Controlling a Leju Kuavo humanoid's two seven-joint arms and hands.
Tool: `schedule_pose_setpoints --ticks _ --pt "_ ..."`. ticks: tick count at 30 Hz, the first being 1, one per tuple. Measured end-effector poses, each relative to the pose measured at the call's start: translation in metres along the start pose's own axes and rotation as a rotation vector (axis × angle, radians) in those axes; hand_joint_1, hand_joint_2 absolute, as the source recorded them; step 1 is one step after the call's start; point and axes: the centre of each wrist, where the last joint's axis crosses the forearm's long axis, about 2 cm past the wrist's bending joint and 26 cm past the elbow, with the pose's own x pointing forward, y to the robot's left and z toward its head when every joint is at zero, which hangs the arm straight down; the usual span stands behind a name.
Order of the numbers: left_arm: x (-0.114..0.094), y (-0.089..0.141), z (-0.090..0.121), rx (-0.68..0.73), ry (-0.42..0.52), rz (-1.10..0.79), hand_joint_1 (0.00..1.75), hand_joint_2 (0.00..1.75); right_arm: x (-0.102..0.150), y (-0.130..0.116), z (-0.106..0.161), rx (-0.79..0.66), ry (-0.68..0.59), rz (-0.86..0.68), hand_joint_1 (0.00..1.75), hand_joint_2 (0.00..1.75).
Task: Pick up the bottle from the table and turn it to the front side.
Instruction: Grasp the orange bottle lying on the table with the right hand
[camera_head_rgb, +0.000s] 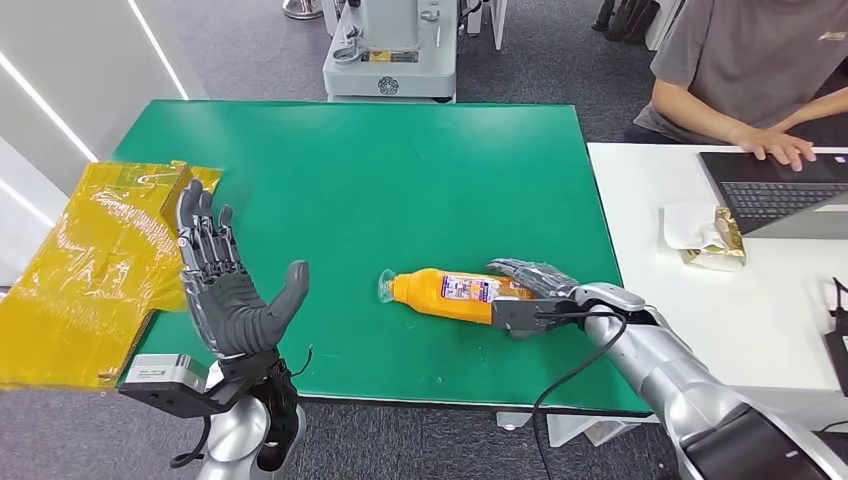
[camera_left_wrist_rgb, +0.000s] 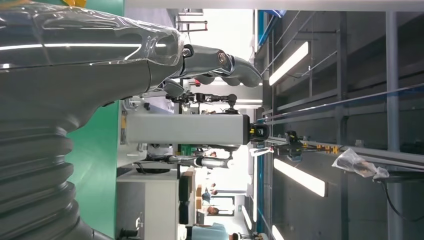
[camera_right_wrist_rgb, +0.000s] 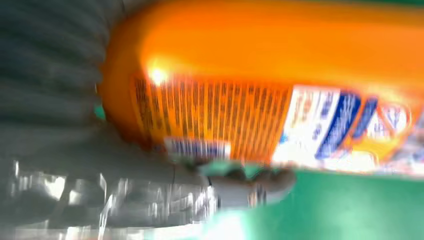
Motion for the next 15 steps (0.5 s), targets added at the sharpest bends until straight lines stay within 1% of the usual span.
schedule_pose_setpoints --ticks 9,11,13,15 --pt "-0.0006 0.0024 0.0009 0.020 0.003 -0.019 0.00 1.75 -0.0047 0.0030 0.0029 0.037 0.006 -0.029 0.00 1.75" --pt "-0.0009 0.0033 0.0014 0.025 0.004 -0.025 0.00 1.75 -0.0056 0.0036 0.0034 0.029 0.011 -0.025 0.71 1.75" --pt "-0.0010 0.0037 0.0018 0.028 0.005 -0.030 0.00 1.75 -0.0052 0.0041 0.0028 0.015 0.011 -0.018 1.55 1.75" --pt "-0.0010 0.0039 0.0021 0.030 0.004 -0.034 0.00 1.75 -0.0033 0.0045 0.0010 -0.004 0.004 -0.006 1.71 1.75"
